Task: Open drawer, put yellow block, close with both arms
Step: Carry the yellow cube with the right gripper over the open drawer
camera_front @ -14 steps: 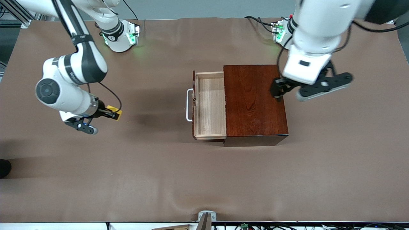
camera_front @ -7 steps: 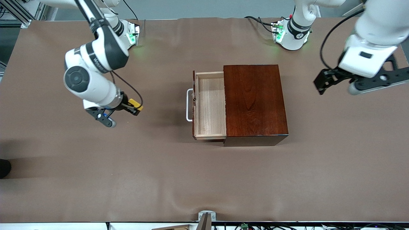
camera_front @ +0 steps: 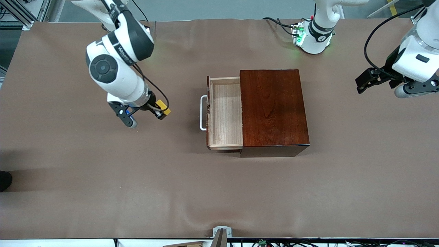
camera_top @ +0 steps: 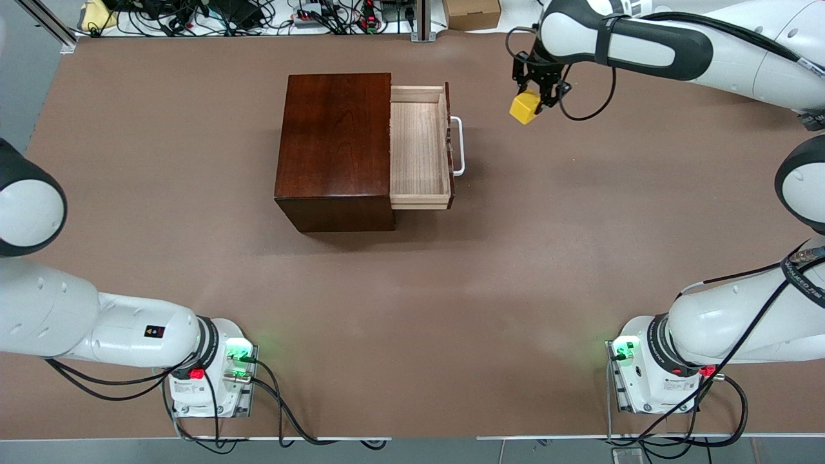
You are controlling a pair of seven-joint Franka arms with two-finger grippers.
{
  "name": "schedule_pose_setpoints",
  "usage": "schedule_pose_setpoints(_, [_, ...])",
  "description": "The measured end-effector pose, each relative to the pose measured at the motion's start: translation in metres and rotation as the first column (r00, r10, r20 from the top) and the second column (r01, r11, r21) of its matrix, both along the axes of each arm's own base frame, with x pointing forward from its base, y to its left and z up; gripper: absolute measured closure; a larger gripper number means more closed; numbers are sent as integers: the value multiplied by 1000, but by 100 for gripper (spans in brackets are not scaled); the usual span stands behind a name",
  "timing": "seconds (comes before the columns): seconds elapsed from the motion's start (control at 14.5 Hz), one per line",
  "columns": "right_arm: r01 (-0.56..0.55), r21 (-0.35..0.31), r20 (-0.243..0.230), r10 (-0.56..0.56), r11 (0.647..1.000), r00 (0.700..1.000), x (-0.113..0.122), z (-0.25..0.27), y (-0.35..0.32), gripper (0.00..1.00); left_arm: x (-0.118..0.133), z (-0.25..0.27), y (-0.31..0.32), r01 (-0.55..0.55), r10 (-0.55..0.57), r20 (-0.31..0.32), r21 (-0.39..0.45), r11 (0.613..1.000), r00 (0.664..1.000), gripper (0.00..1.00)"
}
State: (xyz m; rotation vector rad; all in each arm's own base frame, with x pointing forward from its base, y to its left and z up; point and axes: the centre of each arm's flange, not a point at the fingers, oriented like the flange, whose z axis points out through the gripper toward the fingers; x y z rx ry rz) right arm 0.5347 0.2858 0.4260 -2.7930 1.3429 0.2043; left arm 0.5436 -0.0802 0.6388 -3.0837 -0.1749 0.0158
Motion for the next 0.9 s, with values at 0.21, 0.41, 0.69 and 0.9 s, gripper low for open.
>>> schedule_pose_setpoints(0.21, [95, 2, -5, -95, 996, 996, -6, 5, 25, 44, -14, -8, 8, -1, 1, -15, -3, 1000, 1000, 0])
schedule_pose_setpoints(0.41, [191, 4, -17, -190, 982, 982, -12, 7, 49, 44, -25, -15, 13, 14, -14, 1, 4, 1000, 1000, 0])
schedule_pose_setpoints(0.69, [291, 25, -34, -290, 956, 956, -20, 9, 93, 44, -35, -16, 13, 34, -34, 32, 9, 999, 999, 0])
schedule_pose_setpoints(0.9, [362, 47, -45, -360, 931, 932, -32, 2, 128, 44, -35, -14, 13, 45, -46, 43, 4, 999, 998, 0])
